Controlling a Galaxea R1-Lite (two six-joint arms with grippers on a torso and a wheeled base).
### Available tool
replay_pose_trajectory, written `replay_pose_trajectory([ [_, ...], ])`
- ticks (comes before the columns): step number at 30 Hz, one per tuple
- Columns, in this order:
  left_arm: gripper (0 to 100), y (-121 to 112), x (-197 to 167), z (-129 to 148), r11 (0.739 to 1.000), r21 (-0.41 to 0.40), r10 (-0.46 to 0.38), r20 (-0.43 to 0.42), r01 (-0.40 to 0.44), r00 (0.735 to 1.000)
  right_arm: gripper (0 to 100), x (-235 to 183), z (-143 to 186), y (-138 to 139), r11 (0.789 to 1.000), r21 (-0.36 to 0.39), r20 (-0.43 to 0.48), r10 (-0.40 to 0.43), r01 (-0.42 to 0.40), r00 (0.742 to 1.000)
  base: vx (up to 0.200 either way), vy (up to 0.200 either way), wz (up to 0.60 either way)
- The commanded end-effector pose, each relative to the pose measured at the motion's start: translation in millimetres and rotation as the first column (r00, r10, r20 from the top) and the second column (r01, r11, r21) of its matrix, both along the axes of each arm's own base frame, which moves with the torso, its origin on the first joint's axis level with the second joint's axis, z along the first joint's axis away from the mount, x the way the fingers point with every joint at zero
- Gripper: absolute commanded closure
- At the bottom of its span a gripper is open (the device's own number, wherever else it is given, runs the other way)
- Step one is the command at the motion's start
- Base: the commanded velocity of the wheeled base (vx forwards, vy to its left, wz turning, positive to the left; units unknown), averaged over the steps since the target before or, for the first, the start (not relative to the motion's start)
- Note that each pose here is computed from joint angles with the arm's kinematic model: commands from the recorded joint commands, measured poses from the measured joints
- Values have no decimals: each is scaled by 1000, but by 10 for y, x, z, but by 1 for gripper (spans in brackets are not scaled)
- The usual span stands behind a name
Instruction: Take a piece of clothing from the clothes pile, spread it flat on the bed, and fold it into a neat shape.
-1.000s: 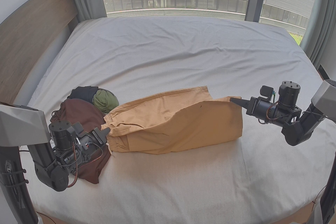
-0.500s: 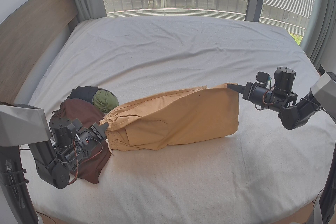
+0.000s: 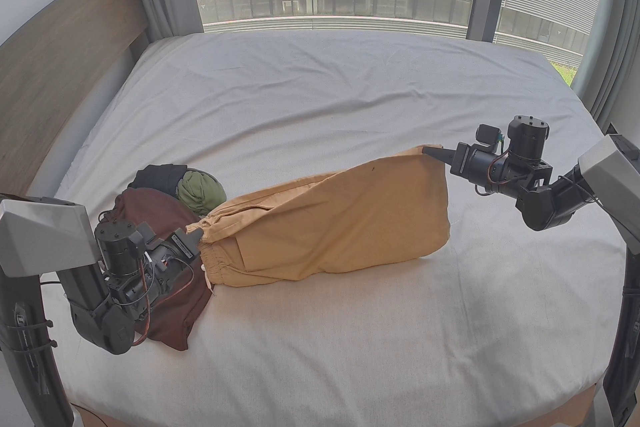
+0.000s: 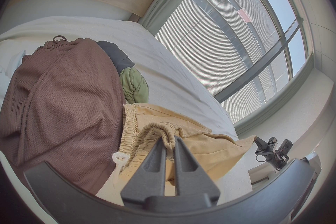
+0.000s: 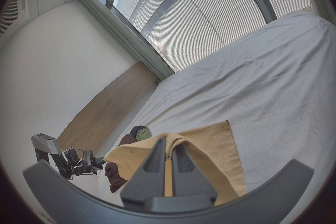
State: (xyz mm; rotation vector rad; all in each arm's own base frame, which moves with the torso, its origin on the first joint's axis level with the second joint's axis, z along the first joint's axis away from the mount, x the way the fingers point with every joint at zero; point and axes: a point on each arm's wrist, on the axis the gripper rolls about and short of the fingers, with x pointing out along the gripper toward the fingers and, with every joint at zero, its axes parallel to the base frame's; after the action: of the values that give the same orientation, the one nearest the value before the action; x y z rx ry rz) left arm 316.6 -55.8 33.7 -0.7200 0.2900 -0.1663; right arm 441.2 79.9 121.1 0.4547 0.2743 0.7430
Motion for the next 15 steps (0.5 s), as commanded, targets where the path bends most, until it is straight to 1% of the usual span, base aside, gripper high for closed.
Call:
replay_pose_trajectory([
  [1,100,12,66,-66,1000,4,24,-5,-24,1000,100,112,-57,21,1000,0,1,2,-2,1000,0,0,0],
  [4,100,19,91,-66,1000,1,29,0,-29,1000,100,177,-71,30,1000,-1,-12,0,0,1000,0,0,0],
  [7,100,62,110,-52,999,0,43,8,-43,999,100,287,-140,47,1000,0,-4,0,0,1000,0,0,0],
  [15,100,67,147,-82,999,-10,48,5,-48,999,100,389,-226,138,1000,-2,-27,12,-12,1000,0,0,0],
])
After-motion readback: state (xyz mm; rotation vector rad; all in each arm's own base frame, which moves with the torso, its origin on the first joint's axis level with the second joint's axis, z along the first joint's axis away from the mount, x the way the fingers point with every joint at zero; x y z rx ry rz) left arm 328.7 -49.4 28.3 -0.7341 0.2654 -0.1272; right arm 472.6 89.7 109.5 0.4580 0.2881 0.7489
